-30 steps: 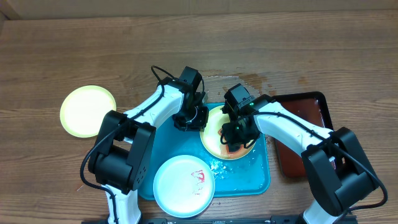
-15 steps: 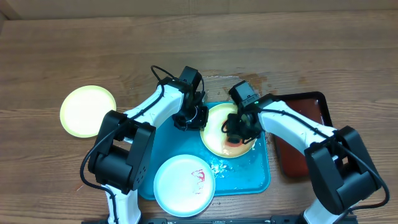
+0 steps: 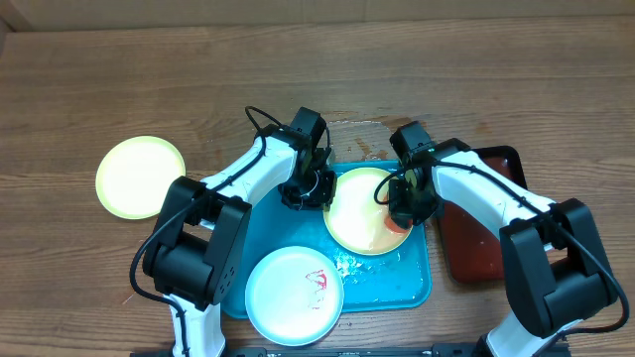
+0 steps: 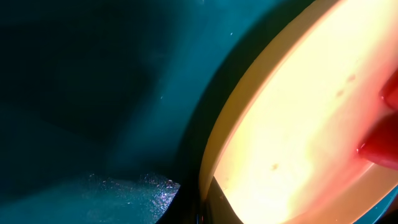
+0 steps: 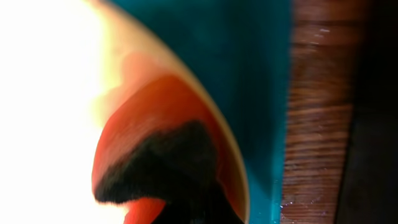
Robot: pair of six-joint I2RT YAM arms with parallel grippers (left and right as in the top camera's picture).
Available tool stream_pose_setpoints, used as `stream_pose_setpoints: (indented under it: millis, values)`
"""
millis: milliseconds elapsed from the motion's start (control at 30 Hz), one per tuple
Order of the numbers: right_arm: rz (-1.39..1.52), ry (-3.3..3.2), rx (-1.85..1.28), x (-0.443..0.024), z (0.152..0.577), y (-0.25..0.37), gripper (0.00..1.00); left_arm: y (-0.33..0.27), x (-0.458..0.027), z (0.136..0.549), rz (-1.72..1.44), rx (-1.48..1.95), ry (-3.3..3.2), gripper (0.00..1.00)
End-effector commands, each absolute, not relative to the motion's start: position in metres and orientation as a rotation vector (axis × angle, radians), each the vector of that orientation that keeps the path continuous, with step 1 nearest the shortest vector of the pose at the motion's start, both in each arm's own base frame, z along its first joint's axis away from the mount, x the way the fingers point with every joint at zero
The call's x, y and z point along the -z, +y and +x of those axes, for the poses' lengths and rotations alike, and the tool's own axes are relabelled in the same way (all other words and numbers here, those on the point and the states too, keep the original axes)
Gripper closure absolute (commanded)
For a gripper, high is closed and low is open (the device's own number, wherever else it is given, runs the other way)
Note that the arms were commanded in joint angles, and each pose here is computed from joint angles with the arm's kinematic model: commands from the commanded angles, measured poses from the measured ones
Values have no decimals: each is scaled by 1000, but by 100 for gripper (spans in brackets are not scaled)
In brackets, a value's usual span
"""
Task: Clean dirty plates on tray and stack at the side
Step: 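Scrub the yellow plate with the sponge while the left gripper holds it, then keep scrubbing the yellow plate with the right gripper's sponge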
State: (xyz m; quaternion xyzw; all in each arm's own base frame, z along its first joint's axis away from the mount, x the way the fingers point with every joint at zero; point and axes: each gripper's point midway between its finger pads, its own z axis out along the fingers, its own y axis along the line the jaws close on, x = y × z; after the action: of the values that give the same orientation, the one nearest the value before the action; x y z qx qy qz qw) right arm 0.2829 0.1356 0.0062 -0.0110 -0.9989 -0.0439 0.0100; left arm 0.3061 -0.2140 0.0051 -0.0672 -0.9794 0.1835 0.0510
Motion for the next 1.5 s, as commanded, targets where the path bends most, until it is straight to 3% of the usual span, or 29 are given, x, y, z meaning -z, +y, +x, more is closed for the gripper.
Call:
stream_pose_setpoints:
  millis: [0,200,500,700,1100,1333,1467]
  values:
    - [183,-3048,219,9,262,156,96,-204,9,300,-170,-491,-2957,96]
    - [278,-3140,477,3,291,192,96,-203,9,296,-173,-481,-2944,96]
    - [282,-3173,499,18,305,198,96,-202,9,294,-170,-478,-2935,96]
    - [197,-3136,356,54,300,183,96,-202,9,294,-169,-478,-2933,96]
    - [-213,-3083,-252,30,299,93,96,-202,9,293,-167,-474,-2932,96]
    - [-189,-2954,-418,21,270,69,96,-199,10,296,-143,-443,-2948,95]
    - [-12,-2902,-259,22,257,88,96,-198,11,297,-133,-434,-2954,95]
